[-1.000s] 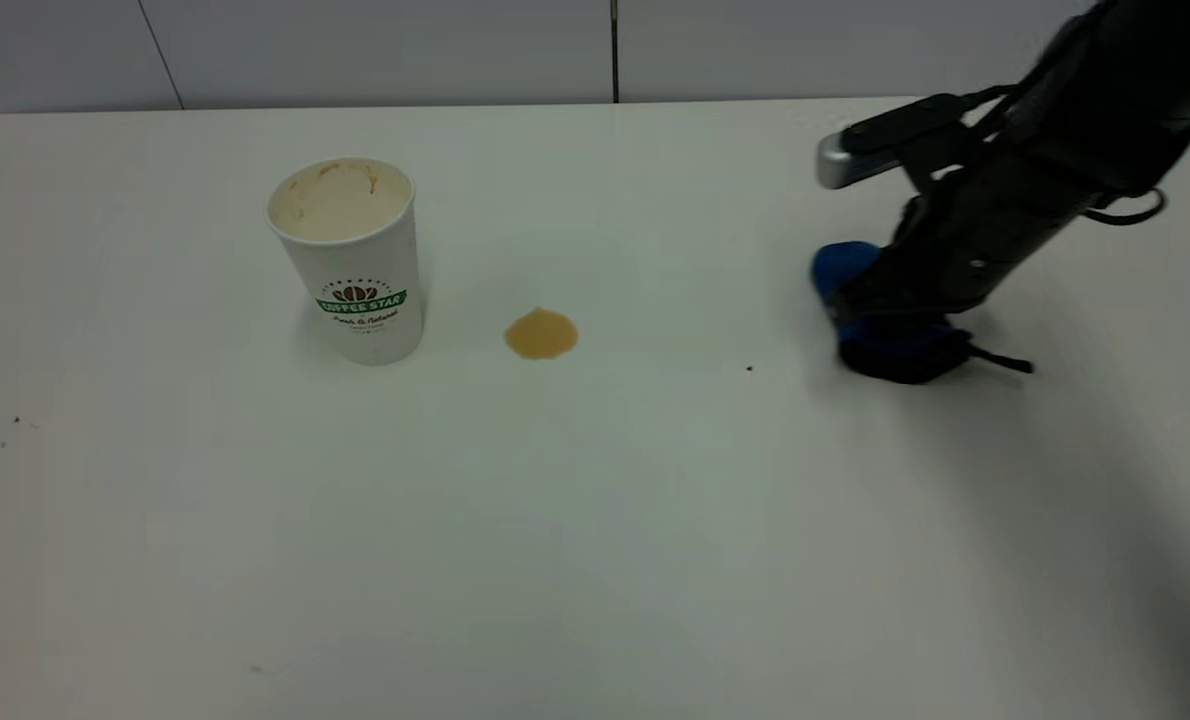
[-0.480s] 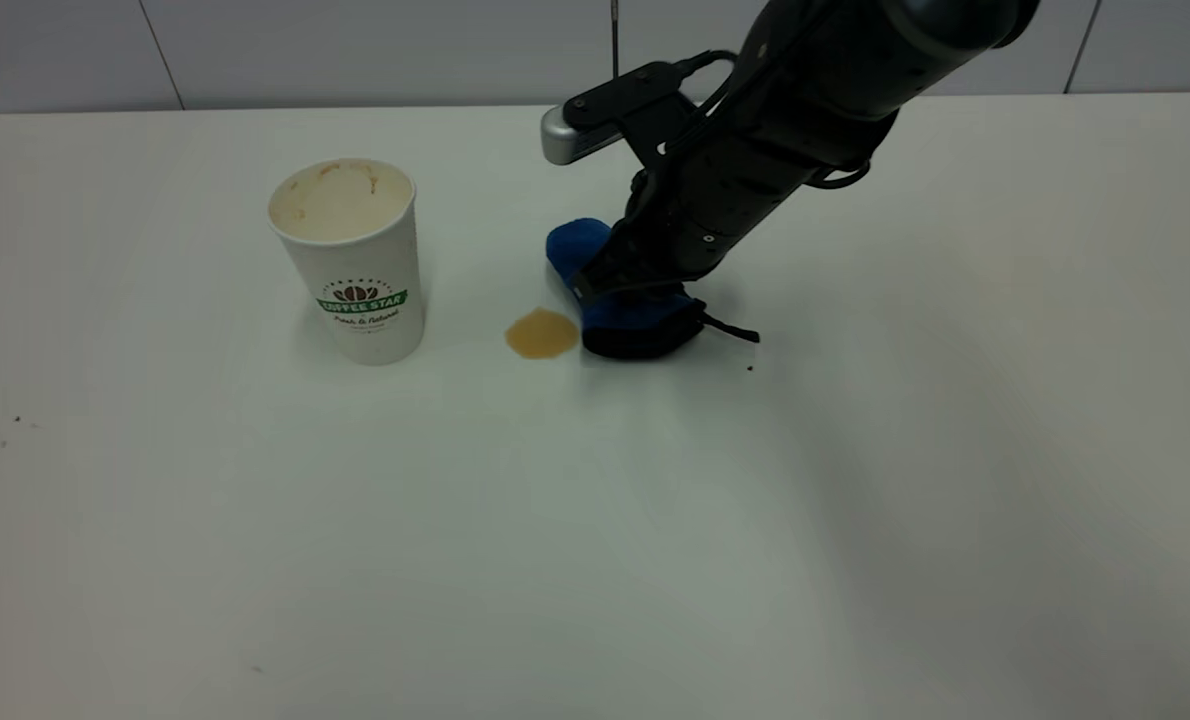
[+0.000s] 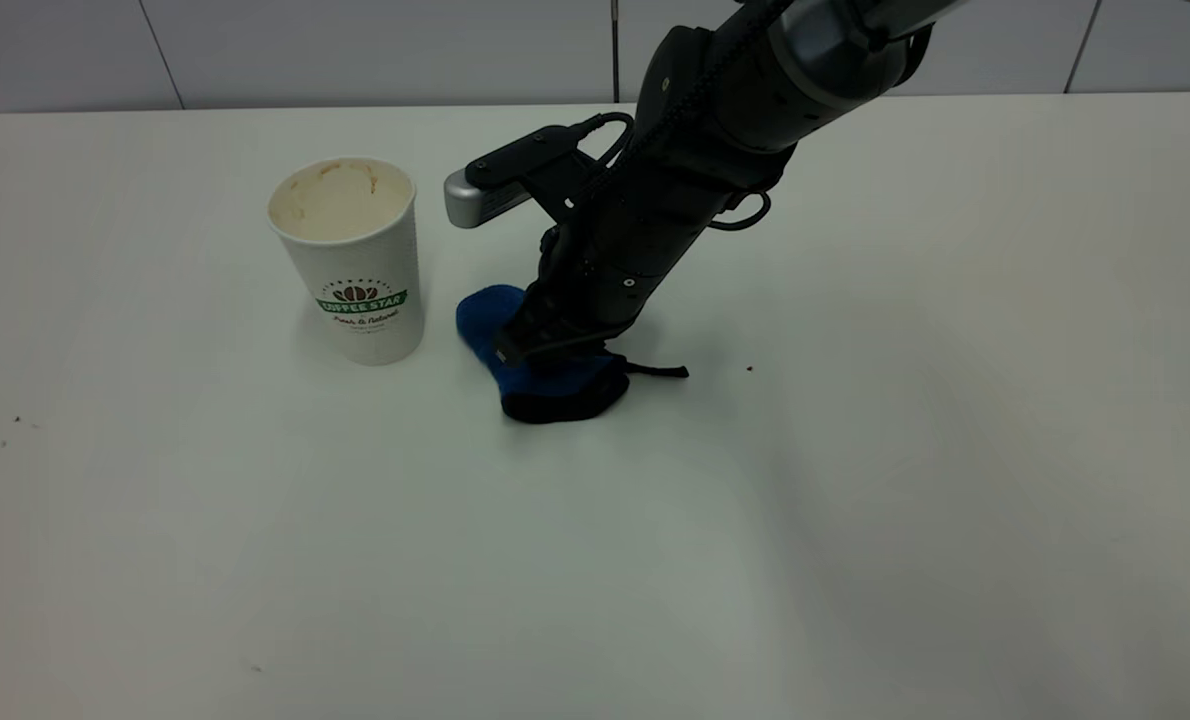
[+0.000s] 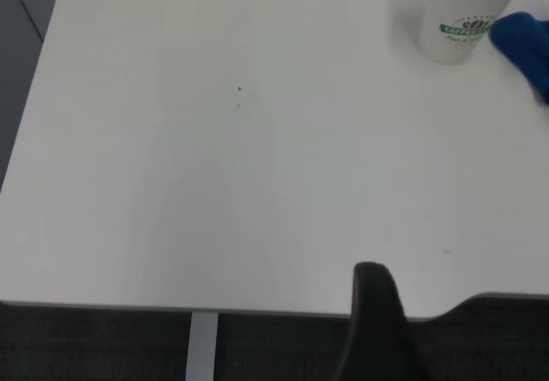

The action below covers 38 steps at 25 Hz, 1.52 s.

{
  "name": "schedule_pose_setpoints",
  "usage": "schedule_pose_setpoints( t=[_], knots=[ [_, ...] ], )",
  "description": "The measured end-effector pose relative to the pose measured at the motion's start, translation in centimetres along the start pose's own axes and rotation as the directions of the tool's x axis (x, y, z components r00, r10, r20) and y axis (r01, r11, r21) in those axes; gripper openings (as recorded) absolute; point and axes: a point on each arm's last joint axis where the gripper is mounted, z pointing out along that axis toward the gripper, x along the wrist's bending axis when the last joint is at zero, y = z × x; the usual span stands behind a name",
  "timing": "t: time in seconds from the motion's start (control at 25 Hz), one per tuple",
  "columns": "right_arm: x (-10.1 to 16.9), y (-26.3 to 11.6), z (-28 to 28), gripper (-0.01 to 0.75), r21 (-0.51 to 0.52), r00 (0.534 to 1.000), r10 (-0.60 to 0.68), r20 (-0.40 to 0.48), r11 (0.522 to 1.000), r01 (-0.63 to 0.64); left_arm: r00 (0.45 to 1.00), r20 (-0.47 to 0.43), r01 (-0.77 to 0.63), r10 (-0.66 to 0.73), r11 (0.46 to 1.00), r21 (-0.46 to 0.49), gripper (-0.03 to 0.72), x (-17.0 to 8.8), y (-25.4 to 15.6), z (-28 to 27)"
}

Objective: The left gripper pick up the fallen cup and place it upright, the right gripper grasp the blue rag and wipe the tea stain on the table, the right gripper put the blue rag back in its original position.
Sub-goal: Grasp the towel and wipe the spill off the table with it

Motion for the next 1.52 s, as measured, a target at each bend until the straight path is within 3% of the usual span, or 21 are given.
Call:
schedule_pose_setpoints(
  t=[0.24, 0.36, 0.44, 0.64, 0.8, 0.92, 1.32, 1.52],
  knots=[
    [0.8, -1.1, -0.6, 0.051, 0.167, 0.991, -0.088, -0.105, 0.98, 0.104, 1.0, 0.0, 0.0, 0.0, 1.0, 0.0, 0.524, 0.0, 0.0, 0.0],
    [0.6, -1.3, -0.9, 0.051, 0.23, 0.994, -0.099, -0.048, 0.967, 0.107, 1.0, 0.0, 0.0, 0.0, 1.0, 0.0, 0.524, 0.0, 0.0, 0.0],
    [0.1, -1.2, -1.1, 0.051, 0.24, 0.997, -0.067, 0.046, 0.969, 0.054, 1.0, 0.0, 0.0, 0.0, 1.0, 0.0, 0.524, 0.0, 0.0, 0.0],
    [-1.8, -0.2, -1.0, 0.051, 0.1, 0.966, 0.01, 0.26, 0.994, -0.037, 1.0, 0.0, 0.0, 0.0, 1.0, 0.0, 0.524, 0.0, 0.0, 0.0],
    [-2.4, 0.5, -0.4, 0.051, -0.061, 0.955, 0.112, 0.277, 0.993, -0.098, 1.0, 0.0, 0.0, 0.0, 1.0, 0.0, 0.524, 0.0, 0.0, 0.0],
    [-1.8, 0.8, -0.2, 0.051, -0.116, 0.959, 0.119, 0.257, 0.989, -0.092, 1.0, 0.0, 0.0, 0.0, 1.0, 0.0, 0.524, 0.0, 0.0, 0.0],
    [0.7, 0.9, 0.9, 0.051, -0.121, 0.972, 0.05, 0.228, 0.992, -0.023, 1.0, 0.0, 0.0, 0.0, 1.0, 0.0, 0.524, 0.0, 0.0, 0.0],
    [1.8, 0.6, 0.9, 0.051, -0.026, 0.97, -0.031, 0.24, 0.999, 0.038, 1.0, 0.0, 0.0, 0.0, 1.0, 0.0, 0.524, 0.0, 0.0, 0.0]
  ],
)
